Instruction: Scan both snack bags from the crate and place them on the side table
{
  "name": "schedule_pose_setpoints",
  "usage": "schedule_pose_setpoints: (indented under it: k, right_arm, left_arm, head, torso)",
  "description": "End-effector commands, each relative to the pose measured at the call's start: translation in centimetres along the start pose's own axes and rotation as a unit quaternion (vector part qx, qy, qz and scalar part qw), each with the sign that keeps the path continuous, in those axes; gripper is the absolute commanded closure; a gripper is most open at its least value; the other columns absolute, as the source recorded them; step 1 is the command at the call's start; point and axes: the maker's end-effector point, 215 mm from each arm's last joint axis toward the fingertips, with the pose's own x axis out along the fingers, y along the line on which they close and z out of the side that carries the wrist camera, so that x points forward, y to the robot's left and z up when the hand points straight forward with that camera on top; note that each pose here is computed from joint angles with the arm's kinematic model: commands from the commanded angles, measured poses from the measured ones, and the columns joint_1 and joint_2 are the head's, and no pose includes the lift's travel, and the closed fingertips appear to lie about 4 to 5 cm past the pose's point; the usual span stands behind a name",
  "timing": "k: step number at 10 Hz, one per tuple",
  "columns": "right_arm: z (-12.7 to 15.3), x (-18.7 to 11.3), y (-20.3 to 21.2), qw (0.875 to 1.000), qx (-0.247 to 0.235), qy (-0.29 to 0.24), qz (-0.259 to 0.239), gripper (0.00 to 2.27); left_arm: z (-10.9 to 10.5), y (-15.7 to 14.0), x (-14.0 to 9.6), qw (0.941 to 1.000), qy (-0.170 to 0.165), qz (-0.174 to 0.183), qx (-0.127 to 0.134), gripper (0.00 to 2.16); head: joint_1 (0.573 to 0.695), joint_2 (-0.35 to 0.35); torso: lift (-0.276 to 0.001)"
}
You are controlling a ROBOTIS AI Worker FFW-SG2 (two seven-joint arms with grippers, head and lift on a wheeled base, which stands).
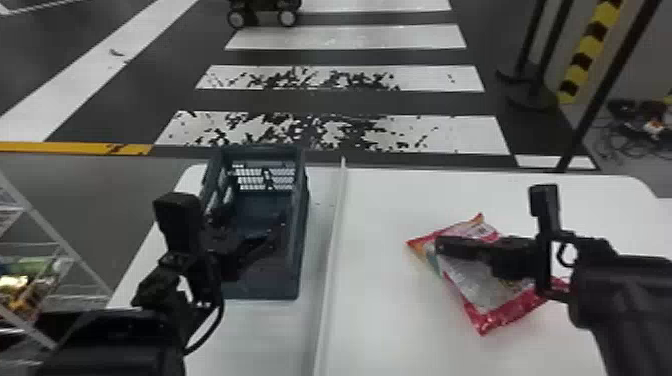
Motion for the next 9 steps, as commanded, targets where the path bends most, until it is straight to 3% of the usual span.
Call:
schedule_pose_setpoints:
  k: [1, 9]
  right_arm:
    - [-0.6, -1.2, -1.3, 1.000, 0.003, 0.002, -0.012, 2.21]
    - [-0.3, -7.5, -7.9, 0.996, 0.017, -0.042, -0.079, 2.21]
  left_arm:
    - [0.1, -0.1, 0.0, 1.0000, -0.001, -0.001, 0.000, 0.09]
    - [0.1, -0.3, 0.1, 1.0000, 0.000, -0.004, 0.001, 0.09]
  head:
    - [0.695, 0.065]
    - [0.695, -0.035]
  torso:
    - [-0.098]
    - [-0.098]
